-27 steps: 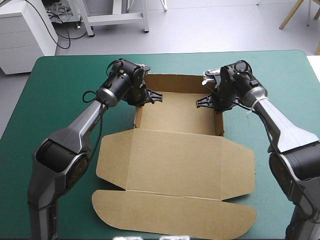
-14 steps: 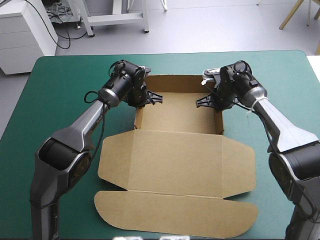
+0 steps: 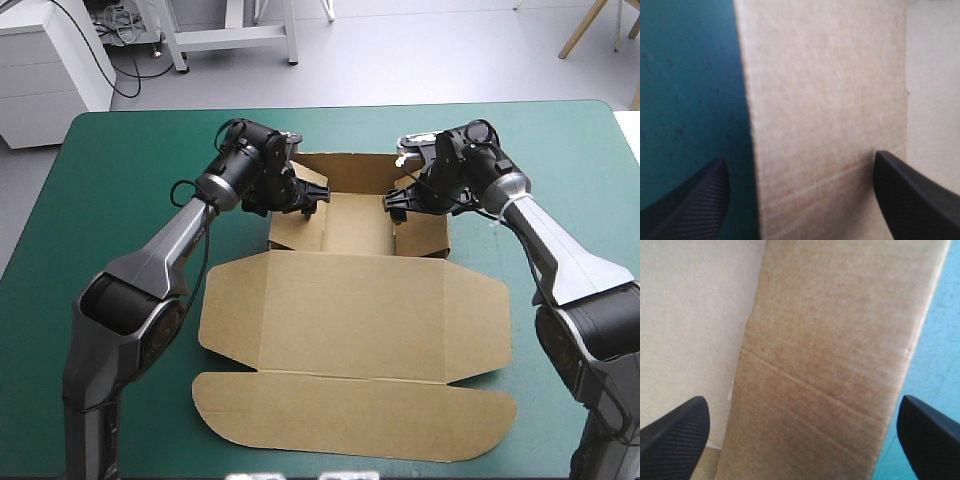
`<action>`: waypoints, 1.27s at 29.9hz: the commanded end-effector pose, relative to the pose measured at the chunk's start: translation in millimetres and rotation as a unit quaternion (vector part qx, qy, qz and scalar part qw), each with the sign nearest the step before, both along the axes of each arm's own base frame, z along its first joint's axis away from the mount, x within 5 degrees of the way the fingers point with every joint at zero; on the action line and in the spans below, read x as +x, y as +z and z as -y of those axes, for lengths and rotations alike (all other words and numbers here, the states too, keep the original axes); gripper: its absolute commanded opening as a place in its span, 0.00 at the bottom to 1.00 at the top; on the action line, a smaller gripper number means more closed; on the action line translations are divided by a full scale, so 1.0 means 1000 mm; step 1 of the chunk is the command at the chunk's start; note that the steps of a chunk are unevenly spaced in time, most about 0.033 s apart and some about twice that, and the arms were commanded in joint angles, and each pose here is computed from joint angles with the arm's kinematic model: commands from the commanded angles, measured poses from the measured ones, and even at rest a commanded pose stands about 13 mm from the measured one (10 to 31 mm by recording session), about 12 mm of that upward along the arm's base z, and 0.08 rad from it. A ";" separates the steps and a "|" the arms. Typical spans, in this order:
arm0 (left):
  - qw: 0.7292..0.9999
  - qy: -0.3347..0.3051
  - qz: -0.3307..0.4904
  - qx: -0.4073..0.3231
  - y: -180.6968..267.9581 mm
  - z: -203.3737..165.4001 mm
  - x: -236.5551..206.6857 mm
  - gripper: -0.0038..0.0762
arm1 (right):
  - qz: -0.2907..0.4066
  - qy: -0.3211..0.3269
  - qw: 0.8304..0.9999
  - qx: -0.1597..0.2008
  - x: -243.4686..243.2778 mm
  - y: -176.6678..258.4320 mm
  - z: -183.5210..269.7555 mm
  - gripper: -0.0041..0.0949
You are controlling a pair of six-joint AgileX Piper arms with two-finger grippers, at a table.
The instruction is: Fold the box
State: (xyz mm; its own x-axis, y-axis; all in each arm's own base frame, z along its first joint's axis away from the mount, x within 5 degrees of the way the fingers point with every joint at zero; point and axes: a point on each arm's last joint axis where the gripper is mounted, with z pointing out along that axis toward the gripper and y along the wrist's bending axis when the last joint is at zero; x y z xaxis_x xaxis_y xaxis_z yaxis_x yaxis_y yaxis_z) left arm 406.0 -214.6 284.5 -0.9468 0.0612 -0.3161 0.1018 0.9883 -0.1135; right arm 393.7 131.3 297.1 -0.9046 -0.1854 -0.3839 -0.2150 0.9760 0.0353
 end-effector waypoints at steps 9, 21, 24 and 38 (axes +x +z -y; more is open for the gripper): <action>0.975 -0.010 0.102 -0.197 0.135 -0.053 -0.014 0.76 | 0.136 -0.014 0.990 0.041 -0.023 0.122 0.023 0.98; 0.944 -0.096 0.280 -0.145 0.240 -0.095 -0.106 0.76 | 0.143 -0.017 0.989 0.039 -0.092 0.140 0.044 0.98; 0.933 -0.109 0.312 -0.142 0.260 -0.106 -0.141 0.76 | 0.134 -0.026 0.990 0.043 -0.092 0.133 0.044 0.98; 0.941 -0.078 0.328 -0.024 0.237 -0.167 -0.262 0.25 | 0.058 -0.043 0.997 0.026 -0.025 0.054 0.025 0.97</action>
State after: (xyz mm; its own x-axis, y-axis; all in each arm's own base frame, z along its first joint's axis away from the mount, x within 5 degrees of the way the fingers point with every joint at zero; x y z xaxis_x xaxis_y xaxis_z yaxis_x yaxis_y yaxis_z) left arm 169.8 -57.6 531.5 -0.4977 0.1304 -0.8575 0.3201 0.9464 -0.0419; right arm 362.4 107.9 345.6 -0.8905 -0.0963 -0.4447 -0.1406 0.9878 0.0677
